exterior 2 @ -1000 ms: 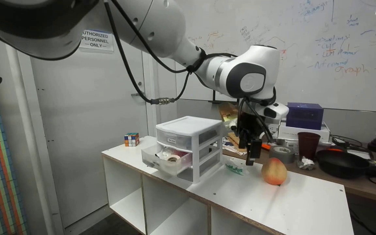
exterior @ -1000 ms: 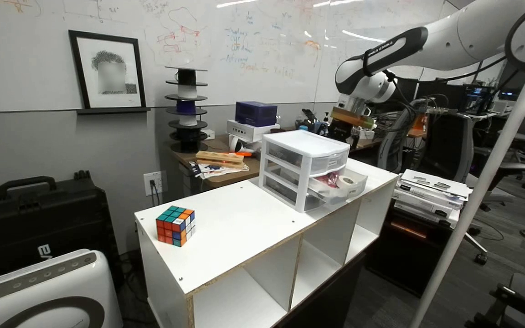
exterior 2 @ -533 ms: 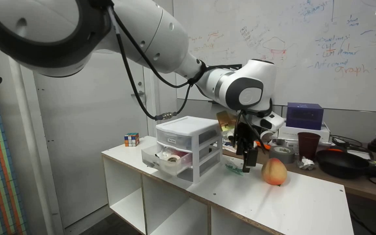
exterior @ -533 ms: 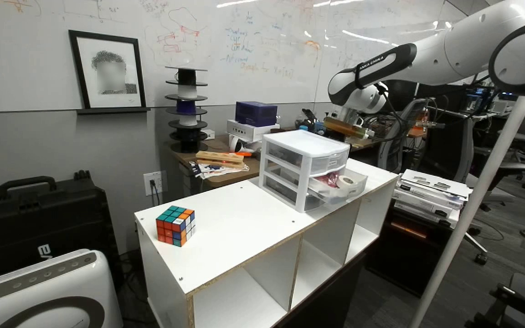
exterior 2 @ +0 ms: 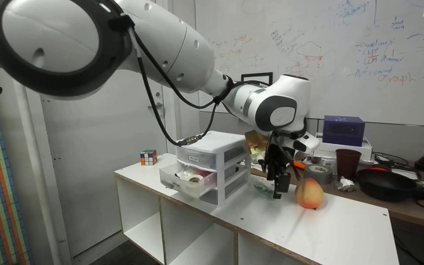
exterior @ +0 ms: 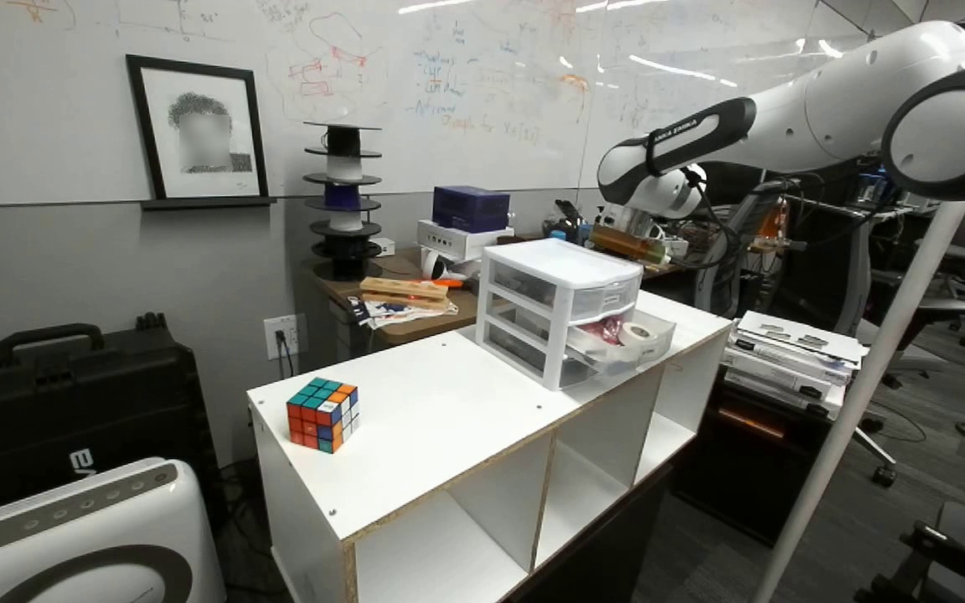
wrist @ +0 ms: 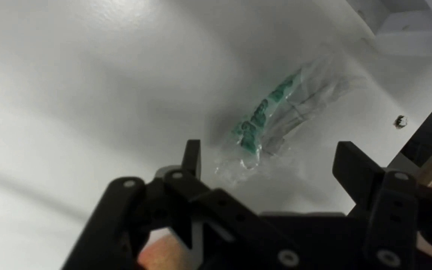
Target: Pick the masking tape and the plastic and put them in the drawer, then close it
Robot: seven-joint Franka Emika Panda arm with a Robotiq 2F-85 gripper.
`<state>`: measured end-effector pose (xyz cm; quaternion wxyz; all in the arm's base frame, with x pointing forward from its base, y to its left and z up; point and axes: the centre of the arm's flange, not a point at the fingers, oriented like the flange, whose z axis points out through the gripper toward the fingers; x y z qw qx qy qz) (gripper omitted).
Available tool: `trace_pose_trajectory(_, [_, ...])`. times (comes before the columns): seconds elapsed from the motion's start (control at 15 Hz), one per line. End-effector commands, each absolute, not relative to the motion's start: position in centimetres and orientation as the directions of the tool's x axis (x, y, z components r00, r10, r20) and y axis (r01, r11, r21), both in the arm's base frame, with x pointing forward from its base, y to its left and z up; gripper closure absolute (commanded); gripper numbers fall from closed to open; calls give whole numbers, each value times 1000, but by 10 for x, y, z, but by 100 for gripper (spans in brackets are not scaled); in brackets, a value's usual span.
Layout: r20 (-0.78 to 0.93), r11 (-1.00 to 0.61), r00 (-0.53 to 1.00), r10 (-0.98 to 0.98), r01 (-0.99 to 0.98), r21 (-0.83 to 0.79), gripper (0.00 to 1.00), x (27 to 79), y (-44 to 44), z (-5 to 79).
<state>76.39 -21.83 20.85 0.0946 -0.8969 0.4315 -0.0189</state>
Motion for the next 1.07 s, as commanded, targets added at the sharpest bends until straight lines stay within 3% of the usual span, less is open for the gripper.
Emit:
trace_pose_trajectory(0.0, [-47,-613,632,-774,-765,-195,42,784,-221,208])
trace_pose_trajectory(0.4, [-23,-628,642,-766,-756,-185,89,780,-223,208])
trace_pose_trajectory(0.6, [14,-634,639,-769,-759,-150,95,775,-231,215])
trace_pose_trajectory(1.0, [97,-633,626,-774,-769,-87,91,751,-257,255])
